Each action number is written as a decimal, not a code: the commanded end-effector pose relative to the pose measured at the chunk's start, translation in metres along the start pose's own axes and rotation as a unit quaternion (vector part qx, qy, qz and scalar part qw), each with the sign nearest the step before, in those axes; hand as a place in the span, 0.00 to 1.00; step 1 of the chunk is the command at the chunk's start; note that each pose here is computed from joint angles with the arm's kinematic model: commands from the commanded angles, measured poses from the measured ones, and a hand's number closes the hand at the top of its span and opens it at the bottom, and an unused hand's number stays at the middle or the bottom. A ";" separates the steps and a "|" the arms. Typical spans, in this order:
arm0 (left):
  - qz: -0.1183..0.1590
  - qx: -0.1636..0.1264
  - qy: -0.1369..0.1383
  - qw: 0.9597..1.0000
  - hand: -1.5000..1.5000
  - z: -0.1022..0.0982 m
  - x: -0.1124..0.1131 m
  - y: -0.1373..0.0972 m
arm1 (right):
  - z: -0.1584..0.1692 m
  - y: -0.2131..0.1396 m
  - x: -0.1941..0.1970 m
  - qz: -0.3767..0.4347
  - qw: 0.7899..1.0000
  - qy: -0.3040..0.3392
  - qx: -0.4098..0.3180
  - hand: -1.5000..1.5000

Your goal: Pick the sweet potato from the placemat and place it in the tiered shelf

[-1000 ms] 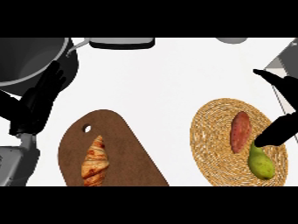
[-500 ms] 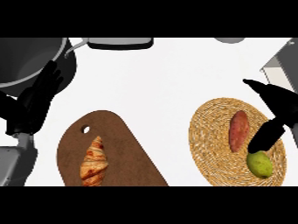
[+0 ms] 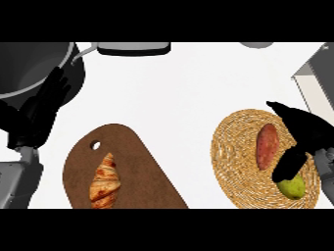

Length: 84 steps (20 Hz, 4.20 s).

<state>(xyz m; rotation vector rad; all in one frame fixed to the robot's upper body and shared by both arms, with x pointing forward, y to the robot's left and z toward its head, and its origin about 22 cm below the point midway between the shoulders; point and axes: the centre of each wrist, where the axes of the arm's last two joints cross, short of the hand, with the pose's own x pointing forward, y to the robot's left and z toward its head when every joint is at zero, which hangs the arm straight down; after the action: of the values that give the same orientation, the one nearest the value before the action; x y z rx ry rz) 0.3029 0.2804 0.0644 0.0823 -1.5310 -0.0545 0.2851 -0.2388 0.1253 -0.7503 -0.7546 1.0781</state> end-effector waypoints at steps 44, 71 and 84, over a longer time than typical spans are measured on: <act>0.002 0.000 0.001 1.000 0.50 -0.004 0.006 -0.008 | -0.003 0.119 0.138 -0.028 0.991 -0.084 -0.105 1.00; 0.000 0.009 0.006 1.000 0.50 0.004 0.004 0.000 | 0.143 -0.062 0.094 -0.248 0.864 -0.029 -0.437 1.00; -0.002 0.007 0.004 1.000 0.50 0.014 0.000 -0.002 | 0.131 -0.118 -0.022 -0.312 0.823 0.061 -0.472 1.00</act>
<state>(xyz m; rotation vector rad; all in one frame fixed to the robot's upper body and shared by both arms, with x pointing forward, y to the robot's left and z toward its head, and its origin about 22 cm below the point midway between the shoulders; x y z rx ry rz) 0.2953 0.2802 0.0666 0.0998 -1.5245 -0.0430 0.2321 -0.2360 0.2844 -1.2557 -1.4423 0.0770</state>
